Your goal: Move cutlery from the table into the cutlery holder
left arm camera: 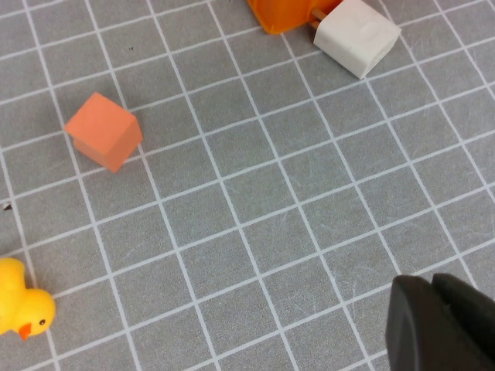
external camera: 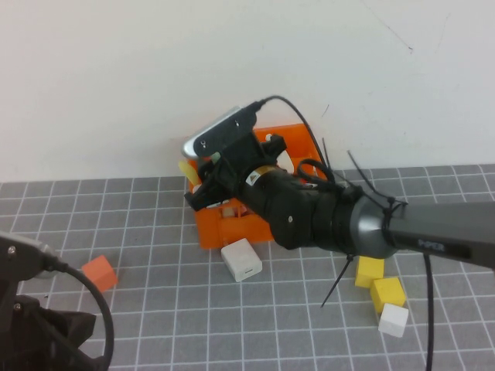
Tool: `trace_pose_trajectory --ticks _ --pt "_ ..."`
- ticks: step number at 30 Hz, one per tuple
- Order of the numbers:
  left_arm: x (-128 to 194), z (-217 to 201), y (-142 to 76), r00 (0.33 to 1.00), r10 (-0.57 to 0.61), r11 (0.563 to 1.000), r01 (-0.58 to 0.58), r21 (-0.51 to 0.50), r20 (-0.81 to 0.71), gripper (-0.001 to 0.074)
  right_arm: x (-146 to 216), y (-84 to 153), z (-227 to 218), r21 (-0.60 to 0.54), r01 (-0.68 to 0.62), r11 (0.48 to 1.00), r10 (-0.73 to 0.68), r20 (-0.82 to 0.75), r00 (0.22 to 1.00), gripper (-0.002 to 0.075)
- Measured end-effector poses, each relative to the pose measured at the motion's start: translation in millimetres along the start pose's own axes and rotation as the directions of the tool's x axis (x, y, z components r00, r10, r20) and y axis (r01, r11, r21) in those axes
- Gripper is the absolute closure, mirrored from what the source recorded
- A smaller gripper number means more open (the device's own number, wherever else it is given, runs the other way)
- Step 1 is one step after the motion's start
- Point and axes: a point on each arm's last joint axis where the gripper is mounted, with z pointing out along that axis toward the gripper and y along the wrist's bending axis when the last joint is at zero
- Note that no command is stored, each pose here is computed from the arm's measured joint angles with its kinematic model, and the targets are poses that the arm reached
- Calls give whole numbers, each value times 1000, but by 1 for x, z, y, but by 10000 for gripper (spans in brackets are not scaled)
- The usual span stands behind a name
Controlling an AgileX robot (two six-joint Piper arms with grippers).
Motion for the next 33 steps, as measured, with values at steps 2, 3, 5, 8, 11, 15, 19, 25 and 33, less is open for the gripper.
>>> trace_pose_trajectory --ticks 2,3,5,8,11,15,19,25,33 --pt "0 0 0 1000 0 1000 0 0 0 736 -13 -3 -6 5 61 998 -61 28 998 382" --pt "0 0 0 1000 0 1000 0 0 0 736 -20 -4 -10 6 85 996 -85 41 996 395" --pt "0 0 0 1000 -2 1000 2 1 0 736 -43 -8 -24 -6 126 992 -125 71 990 440" --pt "0 -5 0 1000 -1 1000 1 5 22 736 -83 -13 -54 -59 162 985 -155 106 982 547" --pt "1 -15 0 997 8 1000 -9 7 75 736 -111 -13 -87 -168 195 966 -181 94 979 664" --pt "3 -36 3 983 49 999 -48 -13 177 736 -132 -11 -126 -303 282 910 -270 81 959 714" --pt "9 -57 6 953 83 996 -76 -36 291 736 -144 -10 -167 -443 351 825 -361 65 930 725" --pt "35 -71 11 896 49 999 -44 -21 441 736 -134 -21 -226 -464 391 795 -427 31 904 726" --pt "67 -85 18 788 68 998 -59 -35 612 736 -84 -41 -305 -395 382 835 -441 -66 895 726"
